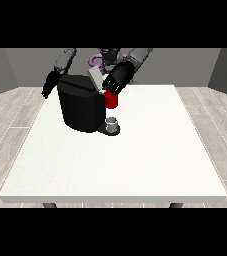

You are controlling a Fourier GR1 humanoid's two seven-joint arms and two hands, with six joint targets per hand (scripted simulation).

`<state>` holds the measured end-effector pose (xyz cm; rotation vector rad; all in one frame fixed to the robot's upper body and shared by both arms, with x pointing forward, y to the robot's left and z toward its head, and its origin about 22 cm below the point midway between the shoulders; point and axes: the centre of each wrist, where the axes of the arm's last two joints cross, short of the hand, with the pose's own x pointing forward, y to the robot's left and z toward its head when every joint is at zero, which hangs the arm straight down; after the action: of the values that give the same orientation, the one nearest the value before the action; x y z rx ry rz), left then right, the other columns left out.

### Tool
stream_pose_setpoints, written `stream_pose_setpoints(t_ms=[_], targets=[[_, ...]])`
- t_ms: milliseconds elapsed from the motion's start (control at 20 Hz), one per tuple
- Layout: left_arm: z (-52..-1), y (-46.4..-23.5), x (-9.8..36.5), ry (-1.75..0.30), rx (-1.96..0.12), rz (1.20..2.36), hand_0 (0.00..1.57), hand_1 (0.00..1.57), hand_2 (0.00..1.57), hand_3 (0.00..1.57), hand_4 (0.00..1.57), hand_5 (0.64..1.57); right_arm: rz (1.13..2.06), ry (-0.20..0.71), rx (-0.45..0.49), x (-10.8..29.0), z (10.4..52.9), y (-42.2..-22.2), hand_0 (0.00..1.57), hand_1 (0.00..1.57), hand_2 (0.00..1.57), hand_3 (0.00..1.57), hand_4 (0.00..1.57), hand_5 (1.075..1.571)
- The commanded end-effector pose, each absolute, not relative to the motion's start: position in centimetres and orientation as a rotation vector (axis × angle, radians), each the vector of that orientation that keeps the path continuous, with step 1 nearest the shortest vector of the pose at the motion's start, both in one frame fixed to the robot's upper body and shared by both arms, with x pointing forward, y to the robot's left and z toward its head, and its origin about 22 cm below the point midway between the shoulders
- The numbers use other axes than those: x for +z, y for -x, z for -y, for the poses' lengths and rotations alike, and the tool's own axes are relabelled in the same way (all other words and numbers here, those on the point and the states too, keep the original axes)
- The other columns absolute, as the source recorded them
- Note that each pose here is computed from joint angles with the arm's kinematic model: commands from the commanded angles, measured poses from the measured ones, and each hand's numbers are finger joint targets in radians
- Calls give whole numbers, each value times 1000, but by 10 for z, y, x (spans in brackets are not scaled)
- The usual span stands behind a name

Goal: Insert the coffee pod into the coffee machine and close the lid

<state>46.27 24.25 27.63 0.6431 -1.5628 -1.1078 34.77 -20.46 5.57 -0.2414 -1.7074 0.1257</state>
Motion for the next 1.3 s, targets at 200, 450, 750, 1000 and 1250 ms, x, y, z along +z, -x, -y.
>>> stream_pose_setpoints(t_ms=[200, 450, 750, 1000, 1250], targets=[[-239, -461, 293, -652, -1119, 1620, 1198, 1198, 1224, 1168, 355, 1571, 1718, 274, 76, 44, 211, -347, 0, 0, 0, 0, 0, 1571], [-232, -463, 270, -725, -1115, 1624, 1269, 1269, 1275, 1176, 171, 1571, 1723, 282, 121, 58, 229, -352, 0, 0, 0, 0, 0, 1571], [-252, -461, 275, -859, -1204, 1584, 1173, 1173, 1194, 1066, 0, 1571, 1712, 249, 100, 65, 199, -350, 0, 0, 0, 0, 0, 1571], [-254, -462, 278, -798, -1202, 1577, 1096, 1096, 1127, 990, 0, 1571, 1706, 274, 126, 51, 205, -345, 0, 0, 0, 0, 0, 1571], [-246, -462, 282, -809, -1161, 1673, 1138, 1138, 1136, 963, 0, 1571, 1734, 261, 108, 67, 216, -356, 0, 0, 0, 0, 85, 1571]])
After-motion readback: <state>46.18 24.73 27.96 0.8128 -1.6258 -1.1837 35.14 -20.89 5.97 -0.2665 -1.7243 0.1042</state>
